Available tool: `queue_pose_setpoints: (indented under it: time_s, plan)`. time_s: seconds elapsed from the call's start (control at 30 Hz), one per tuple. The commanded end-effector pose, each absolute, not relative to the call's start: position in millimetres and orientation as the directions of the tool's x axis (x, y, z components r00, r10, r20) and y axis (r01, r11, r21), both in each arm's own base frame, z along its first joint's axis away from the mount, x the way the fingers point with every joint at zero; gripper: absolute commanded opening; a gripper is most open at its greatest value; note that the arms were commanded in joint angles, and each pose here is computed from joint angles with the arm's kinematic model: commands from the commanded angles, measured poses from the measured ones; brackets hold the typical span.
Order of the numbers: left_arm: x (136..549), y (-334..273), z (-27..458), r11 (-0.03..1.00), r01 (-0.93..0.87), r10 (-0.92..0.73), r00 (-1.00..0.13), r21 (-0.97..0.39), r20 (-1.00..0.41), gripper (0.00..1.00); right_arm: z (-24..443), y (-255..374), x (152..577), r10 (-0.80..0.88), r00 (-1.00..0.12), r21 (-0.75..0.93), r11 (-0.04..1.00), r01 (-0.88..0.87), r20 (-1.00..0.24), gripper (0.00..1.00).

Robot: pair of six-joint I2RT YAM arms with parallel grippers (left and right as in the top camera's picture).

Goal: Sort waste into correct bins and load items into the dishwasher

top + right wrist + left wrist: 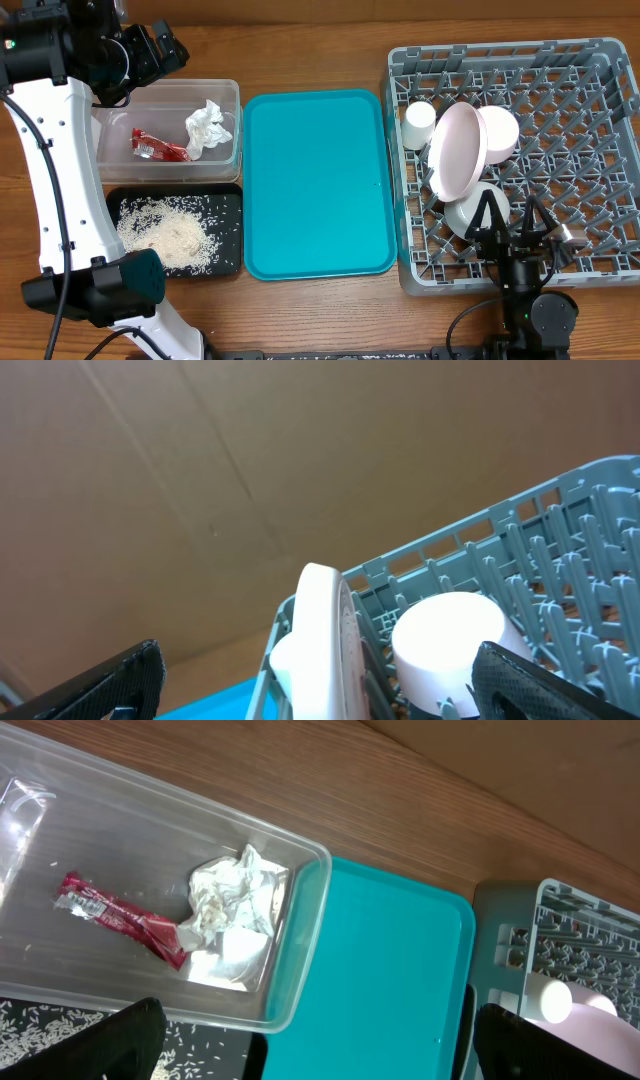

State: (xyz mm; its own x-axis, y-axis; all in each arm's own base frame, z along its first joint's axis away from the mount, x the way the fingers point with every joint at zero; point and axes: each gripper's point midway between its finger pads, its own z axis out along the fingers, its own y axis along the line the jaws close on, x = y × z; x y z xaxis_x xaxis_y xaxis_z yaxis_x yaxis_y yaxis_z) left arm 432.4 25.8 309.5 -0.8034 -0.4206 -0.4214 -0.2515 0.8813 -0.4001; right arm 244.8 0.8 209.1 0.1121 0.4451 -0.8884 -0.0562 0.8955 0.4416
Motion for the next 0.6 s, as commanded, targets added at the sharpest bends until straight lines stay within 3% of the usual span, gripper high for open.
queue_pose_setpoints:
  time_s: [0.0, 0.1, 0.57]
  plan:
    - [433, 21, 315, 0.879, -0.238, -0.419, -0.800, -0.413, -0.430, 1.00, 196, 7, 246, 0.368, 0.068, 0.365, 0.929, -0.054, -0.927, 1.00]
    - [433, 21, 315, 0.879, -0.238, -0.418, -0.800, -0.413, -0.430, 1.00, 170, 9, 246, 0.319, -0.031, 0.320, 0.947, -0.028, -0.947, 1.00]
    - [433, 21, 315, 0.879, -0.238, -0.418, -0.800, -0.413, -0.430, 1.00, 170, 19, 246, 0.085, -0.031, 0.087, 0.992, -0.090, -0.996, 1.00]
